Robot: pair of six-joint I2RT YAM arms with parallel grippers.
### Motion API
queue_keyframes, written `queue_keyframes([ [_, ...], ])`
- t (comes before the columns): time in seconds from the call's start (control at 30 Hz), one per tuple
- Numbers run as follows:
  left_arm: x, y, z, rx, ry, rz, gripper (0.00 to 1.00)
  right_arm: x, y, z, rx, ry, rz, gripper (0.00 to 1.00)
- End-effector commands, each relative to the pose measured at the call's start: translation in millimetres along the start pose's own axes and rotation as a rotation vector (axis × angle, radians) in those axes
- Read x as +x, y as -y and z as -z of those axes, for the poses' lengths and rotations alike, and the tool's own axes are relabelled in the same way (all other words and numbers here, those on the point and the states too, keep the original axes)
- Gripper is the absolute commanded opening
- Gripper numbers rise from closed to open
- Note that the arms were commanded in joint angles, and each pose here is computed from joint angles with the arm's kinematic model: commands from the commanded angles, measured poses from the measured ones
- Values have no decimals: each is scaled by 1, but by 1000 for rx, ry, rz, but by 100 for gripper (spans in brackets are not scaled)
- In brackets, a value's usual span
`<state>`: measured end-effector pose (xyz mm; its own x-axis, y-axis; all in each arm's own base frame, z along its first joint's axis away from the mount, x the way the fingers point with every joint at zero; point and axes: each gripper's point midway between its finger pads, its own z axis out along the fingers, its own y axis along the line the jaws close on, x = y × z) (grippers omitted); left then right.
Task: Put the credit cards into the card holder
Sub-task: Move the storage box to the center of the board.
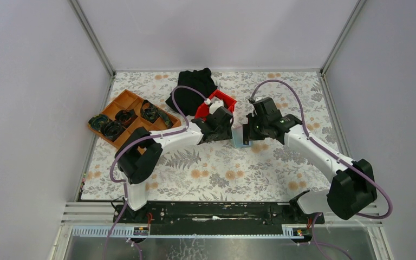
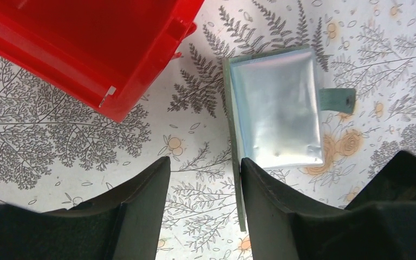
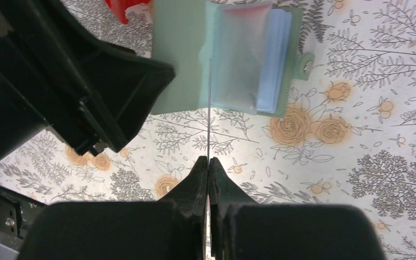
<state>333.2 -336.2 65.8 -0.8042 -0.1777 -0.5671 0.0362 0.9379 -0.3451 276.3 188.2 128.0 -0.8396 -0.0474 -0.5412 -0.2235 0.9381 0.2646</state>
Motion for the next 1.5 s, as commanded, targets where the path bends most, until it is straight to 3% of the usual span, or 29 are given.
queue_keyframes([
  [0.0, 9, -5, -2, -9, -14, -10, 57, -12, 12, -1, 31, 18, 14, 0],
  [0.8, 19, -18, -8, -58, -49, -66, 52, -2, 43, -30, 113, -61, 49, 0],
  [1.47, 7, -28, -2, -82, -10, -71, 52, 12, 50, -49, 127, -126, 67, 0],
])
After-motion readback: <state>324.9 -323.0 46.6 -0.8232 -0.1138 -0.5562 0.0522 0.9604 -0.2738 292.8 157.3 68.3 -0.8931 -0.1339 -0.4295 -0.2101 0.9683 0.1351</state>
